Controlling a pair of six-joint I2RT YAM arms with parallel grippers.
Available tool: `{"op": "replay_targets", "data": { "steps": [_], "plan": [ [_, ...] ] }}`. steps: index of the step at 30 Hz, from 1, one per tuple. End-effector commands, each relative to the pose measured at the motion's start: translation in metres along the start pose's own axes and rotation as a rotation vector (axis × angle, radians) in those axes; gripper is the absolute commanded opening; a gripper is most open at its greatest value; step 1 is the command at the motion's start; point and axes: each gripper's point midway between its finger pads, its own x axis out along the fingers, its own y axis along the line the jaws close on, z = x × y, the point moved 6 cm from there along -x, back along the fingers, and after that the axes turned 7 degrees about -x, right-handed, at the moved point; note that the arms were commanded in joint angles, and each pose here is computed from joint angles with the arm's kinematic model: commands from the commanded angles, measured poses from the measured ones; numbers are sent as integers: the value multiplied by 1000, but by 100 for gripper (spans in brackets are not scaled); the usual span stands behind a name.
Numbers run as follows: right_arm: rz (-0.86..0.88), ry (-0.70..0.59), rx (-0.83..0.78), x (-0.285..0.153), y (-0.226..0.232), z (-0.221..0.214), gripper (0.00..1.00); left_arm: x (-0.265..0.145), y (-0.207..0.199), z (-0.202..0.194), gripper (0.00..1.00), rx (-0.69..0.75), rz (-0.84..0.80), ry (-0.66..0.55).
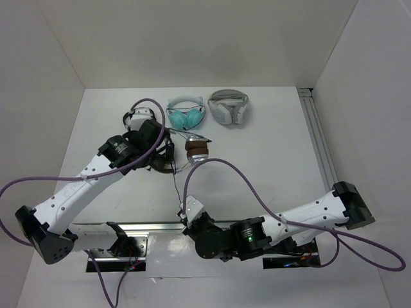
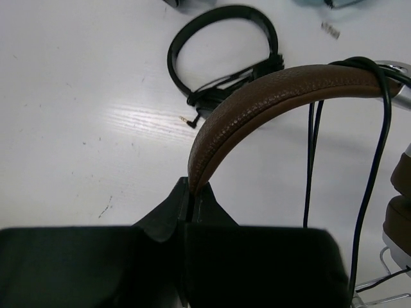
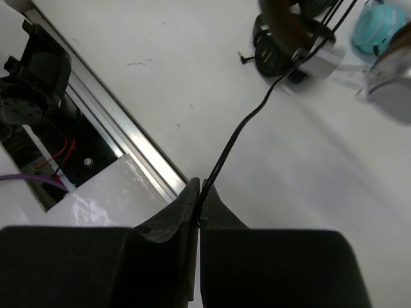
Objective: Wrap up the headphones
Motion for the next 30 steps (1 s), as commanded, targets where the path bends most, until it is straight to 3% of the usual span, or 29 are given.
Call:
{"op": "replay_targets", "data": {
  "steps": [1,13,18,30],
  "plan": [
    [-85,20,-119,-8,-14,21,0,-2,-13,-8,0,-16,-46,-18],
    [-157,146,-462,-24,-44,40,5,-22,-43,-86,0,506,-407,214],
    [-202,200,-543,-27,-53,31,4,-34,-44,-111,0,608,-503,264],
    [-193,155,-492,-45,-80,23,11,-78,-47,-149,0,751,-807,367]
  ]
}}
